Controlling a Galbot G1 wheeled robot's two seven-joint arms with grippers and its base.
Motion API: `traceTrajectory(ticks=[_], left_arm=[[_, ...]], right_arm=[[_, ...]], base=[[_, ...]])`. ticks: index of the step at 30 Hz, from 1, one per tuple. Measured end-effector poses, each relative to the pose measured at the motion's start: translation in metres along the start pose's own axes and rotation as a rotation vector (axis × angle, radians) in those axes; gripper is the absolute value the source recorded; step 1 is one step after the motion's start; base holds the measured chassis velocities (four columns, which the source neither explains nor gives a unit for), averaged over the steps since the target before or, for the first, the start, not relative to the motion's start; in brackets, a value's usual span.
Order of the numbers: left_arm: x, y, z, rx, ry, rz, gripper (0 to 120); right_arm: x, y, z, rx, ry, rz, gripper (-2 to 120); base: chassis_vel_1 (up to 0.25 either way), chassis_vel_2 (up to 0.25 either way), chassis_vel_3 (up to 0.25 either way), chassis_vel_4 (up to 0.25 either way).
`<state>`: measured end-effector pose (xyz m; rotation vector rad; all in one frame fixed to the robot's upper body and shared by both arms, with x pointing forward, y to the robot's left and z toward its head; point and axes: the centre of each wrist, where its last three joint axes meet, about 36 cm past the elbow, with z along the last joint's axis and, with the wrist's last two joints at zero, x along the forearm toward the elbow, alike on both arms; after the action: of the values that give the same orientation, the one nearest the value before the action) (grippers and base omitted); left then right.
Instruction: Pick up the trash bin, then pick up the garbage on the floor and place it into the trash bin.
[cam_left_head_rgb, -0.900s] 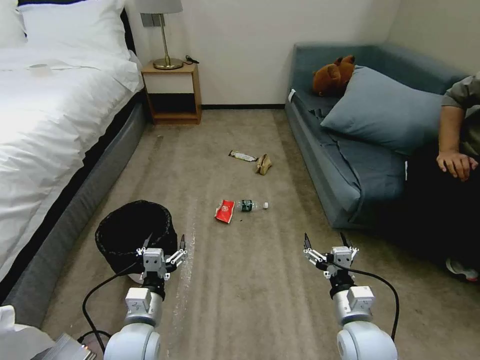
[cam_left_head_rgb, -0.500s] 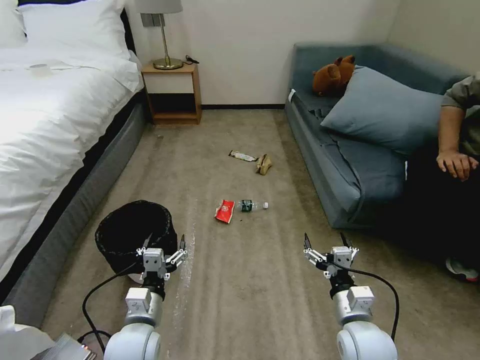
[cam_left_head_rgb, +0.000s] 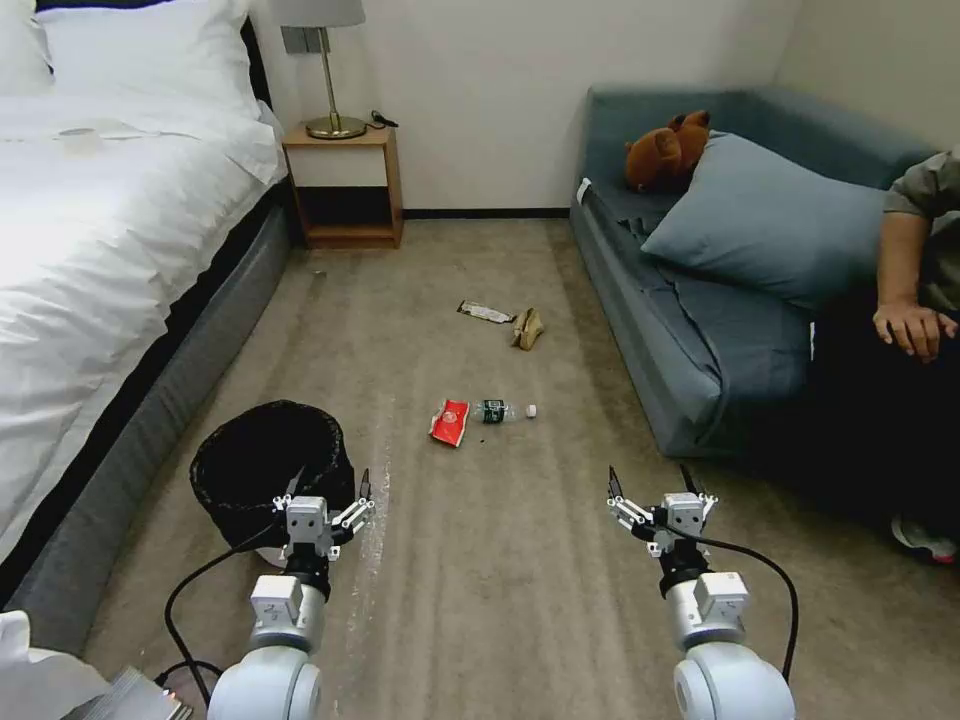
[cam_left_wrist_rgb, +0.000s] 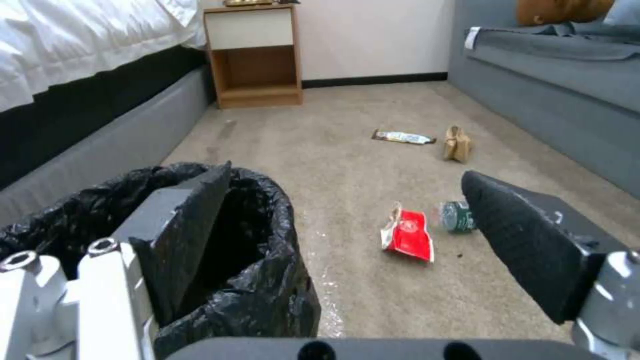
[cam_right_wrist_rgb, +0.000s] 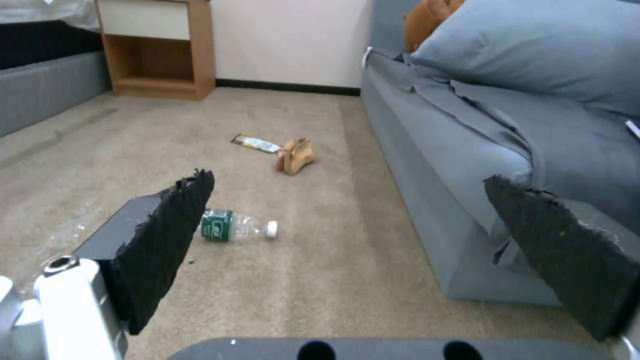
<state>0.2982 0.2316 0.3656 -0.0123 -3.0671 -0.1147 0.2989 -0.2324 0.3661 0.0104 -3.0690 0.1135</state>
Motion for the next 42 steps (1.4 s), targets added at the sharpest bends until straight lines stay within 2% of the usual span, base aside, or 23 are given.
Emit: traceTrajectory(ticks=[2,3,4,5,6,7,8,9,11,12,18,25,28,30,31,33,34,35,37,38,40,41,42], left_arm=[[-0.003,0.004,-0.003,-0.001,-0.005,-0.004,91],[-0.013,0.018,-0.012,-0.007,-0.020,-0.016,97],[-0.013,0.018,-0.012,-0.007,-0.020,-0.016,97],[-0.023,0.034,-0.026,-0.015,-0.046,-0.032,98],[-0.040,0.060,-0.051,-0.025,-0.089,-0.056,100],[-0.040,0.060,-0.051,-0.025,-0.089,-0.056,100],[-0.049,0.077,-0.069,-0.030,-0.118,-0.071,100],[-0.060,0.097,-0.094,-0.037,-0.172,-0.085,100],[-0.062,0.098,-0.098,-0.033,-0.188,-0.074,100],[-0.061,0.095,-0.096,-0.022,-0.194,-0.057,100],[-0.053,0.081,-0.081,-0.049,-0.212,-0.033,100],[-0.034,0.074,-0.055,-0.120,-0.205,-0.090,100],[-0.032,0.074,-0.052,-0.117,-0.197,-0.117,100],[-0.030,0.070,-0.050,-0.081,-0.165,-0.224,100],[-0.030,0.070,-0.050,-0.081,-0.165,-0.224,100],[-0.029,0.059,-0.051,0.050,-0.051,-0.431,100],[-0.030,0.056,-0.052,0.116,0.002,-0.499,100],[-0.030,0.056,-0.052,0.116,0.002,-0.499,100],[-0.038,0.055,-0.057,0.216,0.079,-0.609,100],[-0.038,0.055,-0.057,0.216,0.079,-0.609,100],[-0.050,0.059,-0.066,0.336,0.162,-0.697,100],[-0.050,0.059,-0.066,0.336,0.162,-0.697,100],[-0.055,0.061,-0.071,0.387,0.203,-0.730,100]], right_arm=[[-0.005,-0.008,-0.006,-0.006,-0.014,0.014,100],[-0.014,-0.023,-0.021,-0.010,-0.050,0.047,100],[-0.014,-0.023,-0.021,-0.010,-0.050,0.047,100],[-0.019,-0.034,-0.032,-0.015,-0.076,0.070,100],[-0.029,-0.054,-0.055,-0.029,-0.126,0.110,100],[-0.029,-0.054,-0.055,-0.029,-0.126,0.110,100],[-0.035,-0.066,-0.070,-0.036,-0.159,0.132,100],[-0.041,-0.084,-0.094,-0.050,-0.214,0.166,100],[-0.043,-0.092,-0.107,-0.057,-0.240,0.179,100],[-0.046,-0.100,-0.124,-0.054,-0.301,0.167,100],[-0.053,-0.081,-0.117,-0.065,-0.313,0.063,100],[-0.060,-0.058,-0.083,-0.075,-0.220,0.007,100],[-0.060,-0.054,-0.079,-0.069,-0.207,-0.002,100],[-0.062,-0.047,-0.070,-0.054,-0.203,-0.012,100],[-0.062,-0.047,-0.070,-0.054,-0.203,-0.012,100],[-0.062,-0.041,-0.061,-0.059,-0.203,-0.016,100],[-0.061,-0.039,-0.057,-0.065,-0.196,-0.018,100],[-0.061,-0.039,-0.057,-0.065,-0.196,-0.018,100],[-0.057,-0.040,-0.051,-0.068,-0.186,-0.023,100],[-0.057,-0.040,-0.051,-0.068,-0.186,-0.023,100],[-0.054,-0.046,-0.047,-0.058,-0.197,-0.022,100],[-0.054,-0.046,-0.047,-0.058,-0.197,-0.022,100],[-0.053,-0.050,-0.046,-0.054,-0.205,-0.020,100]], base=[[0.000,0.000,0.000,0.000],[0.000,0.000,0.000,0.000],[0.000,0.000,0.000,0.000],[0.000,0.000,0.000,0.000],[0.000,0.000,0.000,0.000],[0.000,0.000,0.000,0.000],[0.000,0.000,0.000,0.000],[0.000,0.000,0.000,0.000],[0.000,0.000,0.000,0.000],[0.000,0.000,0.000,0.000],[0.000,0.000,0.000,0.000],[0.000,0.000,0.000,0.000],[0.000,0.000,0.000,0.000],[0.000,0.000,0.000,0.000],[0.000,0.000,0.000,0.000],[0.000,0.000,0.000,0.000],[0.000,0.000,0.000,0.000],[0.000,0.000,0.000,0.000],[0.000,0.000,0.000,0.000],[0.000,0.000,0.000,0.000],[0.000,0.000,0.000,0.000],[0.000,0.000,0.000,0.000],[0.000,0.000,0.000,0.000]])
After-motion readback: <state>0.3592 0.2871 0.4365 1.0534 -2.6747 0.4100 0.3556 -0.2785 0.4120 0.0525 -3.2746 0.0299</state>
